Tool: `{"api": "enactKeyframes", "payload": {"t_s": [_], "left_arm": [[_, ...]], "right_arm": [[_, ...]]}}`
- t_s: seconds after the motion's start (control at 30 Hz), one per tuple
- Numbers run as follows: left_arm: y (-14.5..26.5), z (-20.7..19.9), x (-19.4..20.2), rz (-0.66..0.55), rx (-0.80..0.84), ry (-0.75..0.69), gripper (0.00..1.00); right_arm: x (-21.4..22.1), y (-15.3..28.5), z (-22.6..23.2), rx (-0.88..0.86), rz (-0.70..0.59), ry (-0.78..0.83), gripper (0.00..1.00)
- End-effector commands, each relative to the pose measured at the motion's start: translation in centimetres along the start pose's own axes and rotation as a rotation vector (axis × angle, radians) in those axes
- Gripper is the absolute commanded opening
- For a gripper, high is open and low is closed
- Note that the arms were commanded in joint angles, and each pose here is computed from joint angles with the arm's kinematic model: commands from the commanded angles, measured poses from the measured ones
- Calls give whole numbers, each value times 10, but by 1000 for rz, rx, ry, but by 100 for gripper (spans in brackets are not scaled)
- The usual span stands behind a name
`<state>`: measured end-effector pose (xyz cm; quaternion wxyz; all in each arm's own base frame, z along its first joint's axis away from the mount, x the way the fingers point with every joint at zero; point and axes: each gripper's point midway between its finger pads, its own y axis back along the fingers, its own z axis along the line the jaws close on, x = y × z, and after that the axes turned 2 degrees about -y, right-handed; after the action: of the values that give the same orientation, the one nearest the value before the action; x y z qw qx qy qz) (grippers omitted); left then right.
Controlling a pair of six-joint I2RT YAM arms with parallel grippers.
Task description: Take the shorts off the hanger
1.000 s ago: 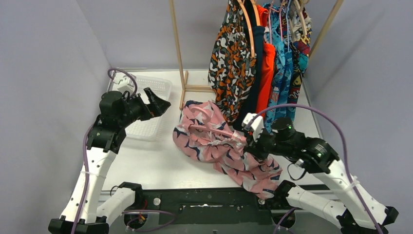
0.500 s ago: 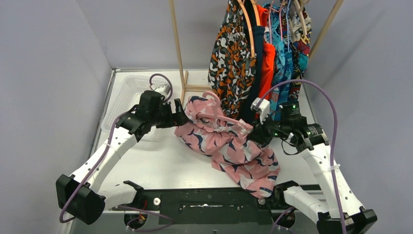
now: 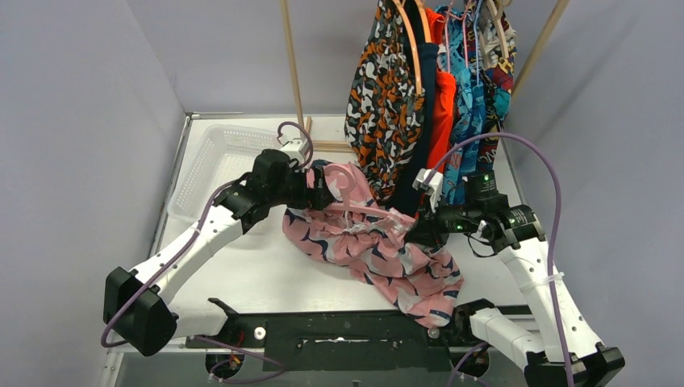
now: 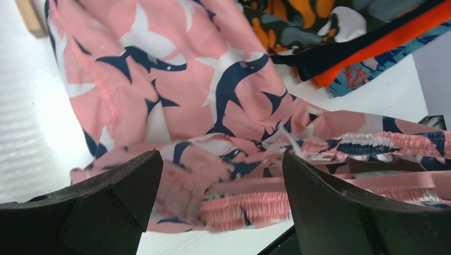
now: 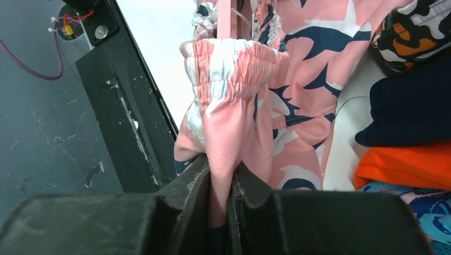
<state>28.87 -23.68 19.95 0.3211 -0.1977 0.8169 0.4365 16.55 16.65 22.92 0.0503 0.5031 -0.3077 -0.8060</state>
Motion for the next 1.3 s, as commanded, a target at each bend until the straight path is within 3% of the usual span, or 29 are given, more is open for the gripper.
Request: {"api": "enactKeyframes", "payload": {"t_s": [0.0, 0.1, 0.23, 0.37, 0.57, 0.73, 0.83, 0.9, 0.93, 1.07, 1.27], "left_arm": [[23, -36, -41, -168, 138, -134, 84], [35, -39, -46, -232, 153, -100, 84], [36, -81, -48, -278, 302, -74, 81], [28, -93, -41, -298, 251, -60, 81], [35, -106, -56, -397, 323, -1, 83], [22, -98, -62, -388, 253, 11, 80], [19, -103, -57, -380, 294, 49, 72], [17, -112, -54, -364, 343, 55, 57], [15, -117, -52, -347, 364, 53, 54], [9, -122, -44, -295, 386, 25, 49], [12, -116, -44, -278, 342, -11, 11]], "right_arm": [[-29, 5, 13, -52, -118, 97, 0], [-31, 1, 7, -38, -122, 67, 0], [-41, -4, 4, -51, -160, 44, 0], [-43, -8, -12, 14, -153, 2, 0], [-40, -11, 0, -61, -162, -20, 0], [-44, -6, 6, -65, -185, 2, 0], [-46, -5, 10, -78, -203, 4, 0], [-46, -6, 12, -91, -205, 0, 0], [-45, -6, 12, -92, -203, -2, 0], [-43, -7, 19, -136, -202, 1, 0], [-45, -4, 11, -75, -197, -4, 0]]}}
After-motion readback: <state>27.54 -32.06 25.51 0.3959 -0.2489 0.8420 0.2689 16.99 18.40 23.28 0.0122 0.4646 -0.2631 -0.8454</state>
